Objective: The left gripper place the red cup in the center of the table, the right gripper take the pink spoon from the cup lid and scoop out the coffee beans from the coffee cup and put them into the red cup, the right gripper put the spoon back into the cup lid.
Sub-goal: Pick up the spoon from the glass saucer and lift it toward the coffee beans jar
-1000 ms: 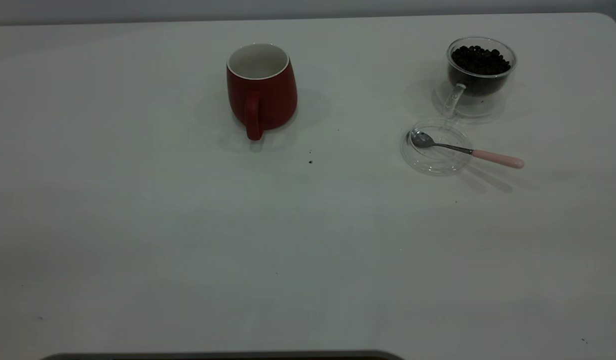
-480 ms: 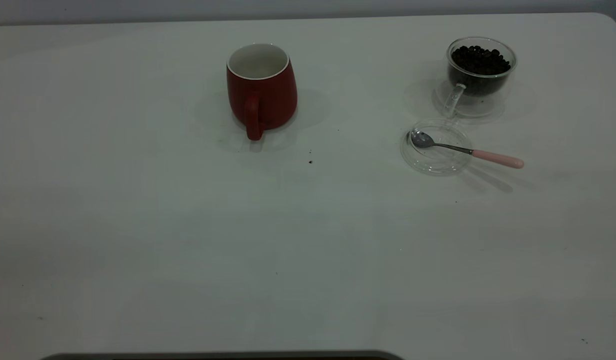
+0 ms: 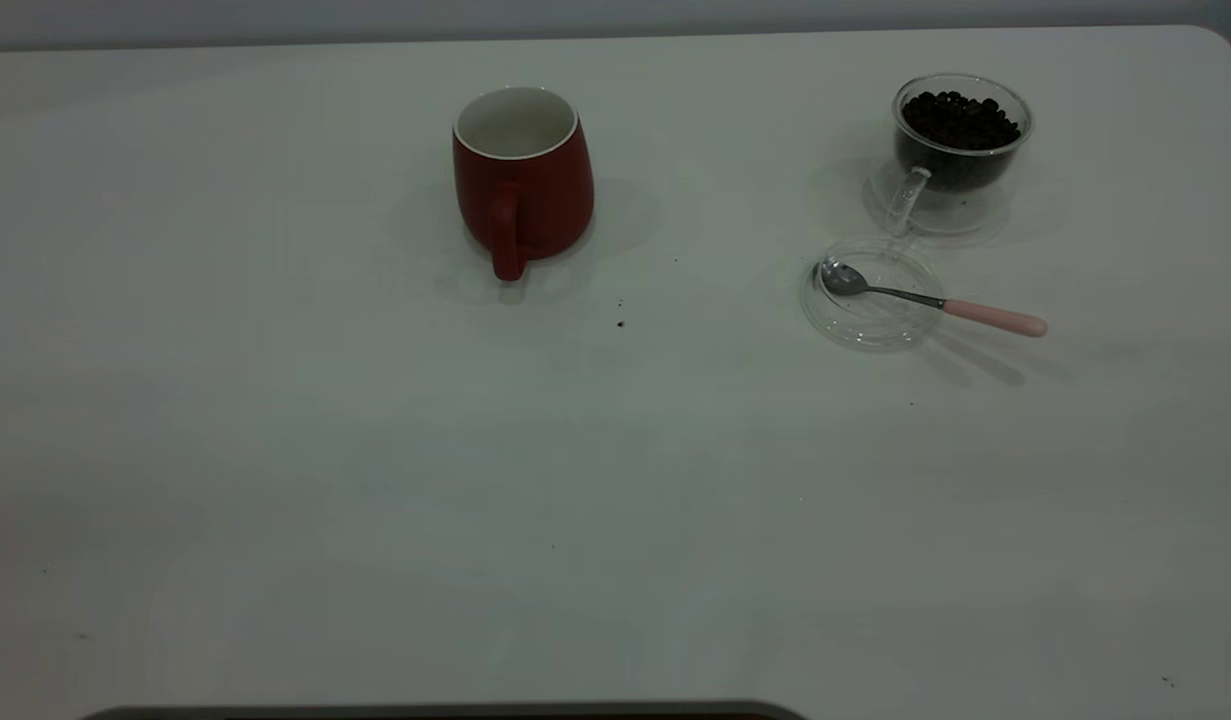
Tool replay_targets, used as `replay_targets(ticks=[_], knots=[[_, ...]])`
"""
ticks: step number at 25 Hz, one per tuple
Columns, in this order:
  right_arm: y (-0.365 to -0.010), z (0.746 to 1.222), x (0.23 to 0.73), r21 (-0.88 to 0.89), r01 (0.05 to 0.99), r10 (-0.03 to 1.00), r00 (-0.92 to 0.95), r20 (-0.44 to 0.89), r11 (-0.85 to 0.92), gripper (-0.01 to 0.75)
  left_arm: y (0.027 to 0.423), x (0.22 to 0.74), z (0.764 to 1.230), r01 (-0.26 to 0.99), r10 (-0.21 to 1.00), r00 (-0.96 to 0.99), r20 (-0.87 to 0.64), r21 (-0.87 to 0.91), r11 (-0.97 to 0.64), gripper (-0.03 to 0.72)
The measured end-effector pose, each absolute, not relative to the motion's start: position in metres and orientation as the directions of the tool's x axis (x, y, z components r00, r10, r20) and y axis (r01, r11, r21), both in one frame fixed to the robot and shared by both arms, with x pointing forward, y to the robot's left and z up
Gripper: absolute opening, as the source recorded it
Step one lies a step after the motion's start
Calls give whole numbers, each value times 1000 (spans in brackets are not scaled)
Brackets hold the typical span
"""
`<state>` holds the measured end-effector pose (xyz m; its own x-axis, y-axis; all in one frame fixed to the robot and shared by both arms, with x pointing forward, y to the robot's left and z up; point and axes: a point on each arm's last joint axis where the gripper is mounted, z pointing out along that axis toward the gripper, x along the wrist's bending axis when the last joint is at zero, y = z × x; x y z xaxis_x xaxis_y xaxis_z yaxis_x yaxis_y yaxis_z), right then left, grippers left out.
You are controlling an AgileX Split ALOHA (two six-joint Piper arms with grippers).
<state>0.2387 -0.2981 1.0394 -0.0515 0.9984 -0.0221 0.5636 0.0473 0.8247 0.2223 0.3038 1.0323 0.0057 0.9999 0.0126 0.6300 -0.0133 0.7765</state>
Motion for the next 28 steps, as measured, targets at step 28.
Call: replay_targets(ticks=[28], knots=[[-298,1095,287,865,455,977,-112,-180,212,586,304,222,1032,630,1000,6,13,776,-13,569]])
